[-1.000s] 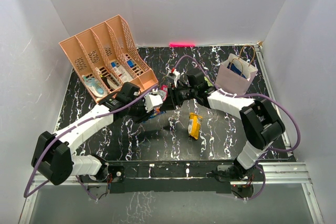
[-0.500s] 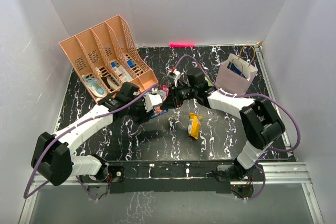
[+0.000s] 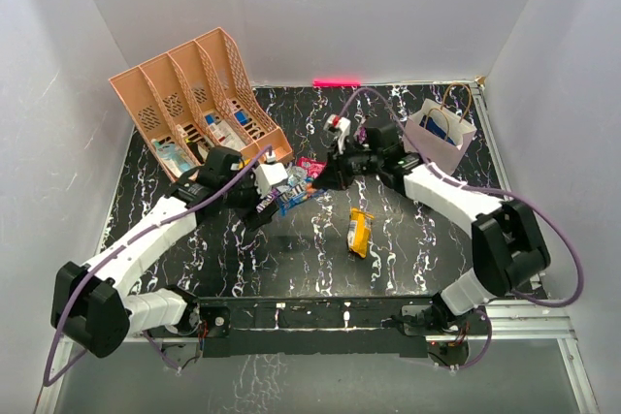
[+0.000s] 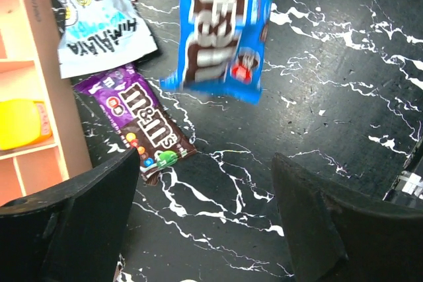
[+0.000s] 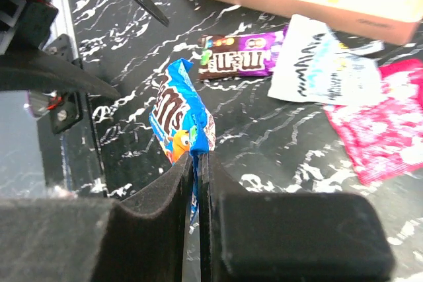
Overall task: Place the snacks into the paper bag
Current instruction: Place the snack in the paper bag.
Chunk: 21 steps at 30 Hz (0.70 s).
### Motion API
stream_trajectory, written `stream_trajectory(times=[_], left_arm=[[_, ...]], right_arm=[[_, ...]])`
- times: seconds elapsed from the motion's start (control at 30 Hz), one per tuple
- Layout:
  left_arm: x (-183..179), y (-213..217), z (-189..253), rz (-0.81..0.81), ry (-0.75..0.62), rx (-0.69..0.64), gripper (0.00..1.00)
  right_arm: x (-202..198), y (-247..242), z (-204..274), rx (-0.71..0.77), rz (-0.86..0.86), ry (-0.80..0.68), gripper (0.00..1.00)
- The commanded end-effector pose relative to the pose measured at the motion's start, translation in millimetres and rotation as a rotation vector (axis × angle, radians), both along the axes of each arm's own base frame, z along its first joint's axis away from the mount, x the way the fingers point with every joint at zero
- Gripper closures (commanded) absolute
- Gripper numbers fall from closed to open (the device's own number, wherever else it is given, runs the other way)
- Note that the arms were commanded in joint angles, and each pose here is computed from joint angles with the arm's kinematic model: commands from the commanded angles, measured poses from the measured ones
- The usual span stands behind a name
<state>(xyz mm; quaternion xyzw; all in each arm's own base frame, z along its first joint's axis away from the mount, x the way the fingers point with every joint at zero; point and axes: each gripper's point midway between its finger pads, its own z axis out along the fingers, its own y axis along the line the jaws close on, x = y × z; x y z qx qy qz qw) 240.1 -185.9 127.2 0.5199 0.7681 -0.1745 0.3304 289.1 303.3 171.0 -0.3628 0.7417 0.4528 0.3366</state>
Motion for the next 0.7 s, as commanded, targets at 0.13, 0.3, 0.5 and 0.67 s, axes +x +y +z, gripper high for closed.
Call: stream_trajectory(times=[0.13, 0.3, 0.5, 0.67], left_arm=[[26, 24, 50, 0.160, -0.095, -0.084, 0.14], [40, 43, 56, 0.267, -0.132, -0.067, 0.02], [46, 49, 55, 0.295, -0.139, -0.047, 0.02], [49, 50, 51, 0.290, -0.142, -0.029, 0.02]], right_arm=[[29, -65, 87, -0.030, -0.095, -0.342, 0.92], [41, -117, 144, -0.144, -0.257, -0.508, 0.92], [53, -189, 216, -0.275, -0.553, -0.668, 0.92], [50, -234, 263, -0.352, -0.740, -0.749, 0.92]])
